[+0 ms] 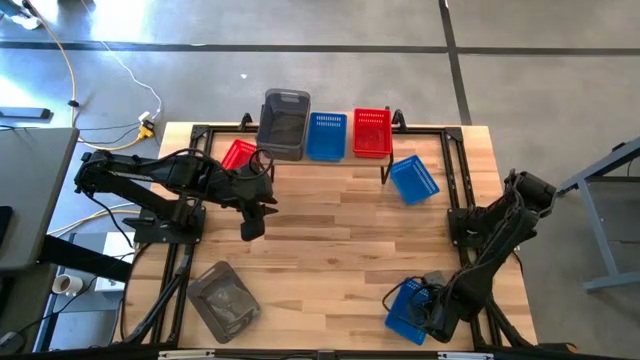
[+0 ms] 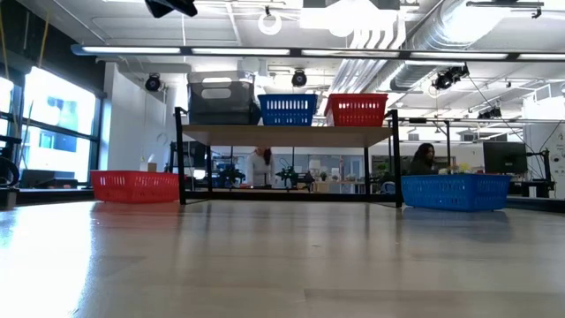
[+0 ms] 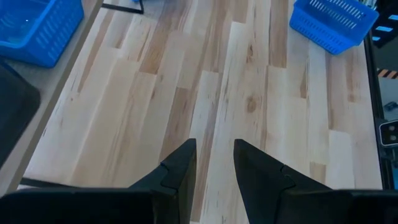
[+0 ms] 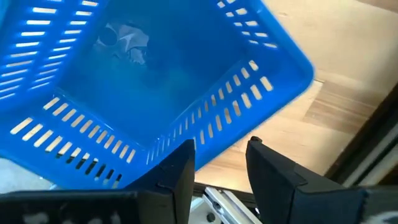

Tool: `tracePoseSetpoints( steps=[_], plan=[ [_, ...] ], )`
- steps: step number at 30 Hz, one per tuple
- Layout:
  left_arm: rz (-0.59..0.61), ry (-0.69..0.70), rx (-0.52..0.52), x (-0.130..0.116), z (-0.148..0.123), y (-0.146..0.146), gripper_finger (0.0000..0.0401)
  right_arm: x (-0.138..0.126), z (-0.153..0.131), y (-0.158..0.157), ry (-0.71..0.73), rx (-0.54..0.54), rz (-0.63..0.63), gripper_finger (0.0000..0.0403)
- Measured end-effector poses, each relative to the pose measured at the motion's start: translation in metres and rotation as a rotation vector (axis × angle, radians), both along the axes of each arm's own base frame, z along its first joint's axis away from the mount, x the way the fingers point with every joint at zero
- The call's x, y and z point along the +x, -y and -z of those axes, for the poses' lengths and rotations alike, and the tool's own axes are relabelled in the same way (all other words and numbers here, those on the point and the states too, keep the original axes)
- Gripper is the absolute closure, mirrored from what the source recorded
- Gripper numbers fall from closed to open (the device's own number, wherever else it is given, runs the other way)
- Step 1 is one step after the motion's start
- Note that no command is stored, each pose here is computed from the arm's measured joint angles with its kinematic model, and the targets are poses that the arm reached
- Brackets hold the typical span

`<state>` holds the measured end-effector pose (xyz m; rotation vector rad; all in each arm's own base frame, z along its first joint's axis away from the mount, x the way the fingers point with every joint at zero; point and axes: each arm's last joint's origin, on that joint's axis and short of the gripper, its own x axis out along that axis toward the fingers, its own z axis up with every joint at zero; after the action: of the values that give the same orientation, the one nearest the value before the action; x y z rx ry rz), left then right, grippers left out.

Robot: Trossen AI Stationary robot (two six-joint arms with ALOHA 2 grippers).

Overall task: Stack baskets on shelf by color
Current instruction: Stack the bottom blue bin on top of the blue bin on the shelf

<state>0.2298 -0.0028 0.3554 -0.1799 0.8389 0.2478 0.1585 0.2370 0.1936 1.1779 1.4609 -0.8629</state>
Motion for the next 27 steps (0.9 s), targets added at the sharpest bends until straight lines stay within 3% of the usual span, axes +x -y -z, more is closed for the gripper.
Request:
tracePoseSetpoints(
  steps=[10,13,19,27],
  plan=[
    [0.000,0.000,0.000,0.000,0.000,0.000,0.0302,0.010,0.023,-0.006,-0.031,-0.034,0.010,0.0278],
    [0.000,0.000,0.000,0.000,0.000,0.000,0.0302,0.013,0.028,-0.005,-0.042,-0.050,0.017,0.0301],
    [0.001,-0.001,0.000,0.000,0.000,0.000,0.0302,0.018,0.029,-0.005,-0.015,-0.041,0.016,0.0394],
    [0.007,-0.001,0.006,0.000,0.000,0.000,0.0302,0.040,0.020,-0.002,0.100,-0.028,0.079,0.0400]
  ],
)
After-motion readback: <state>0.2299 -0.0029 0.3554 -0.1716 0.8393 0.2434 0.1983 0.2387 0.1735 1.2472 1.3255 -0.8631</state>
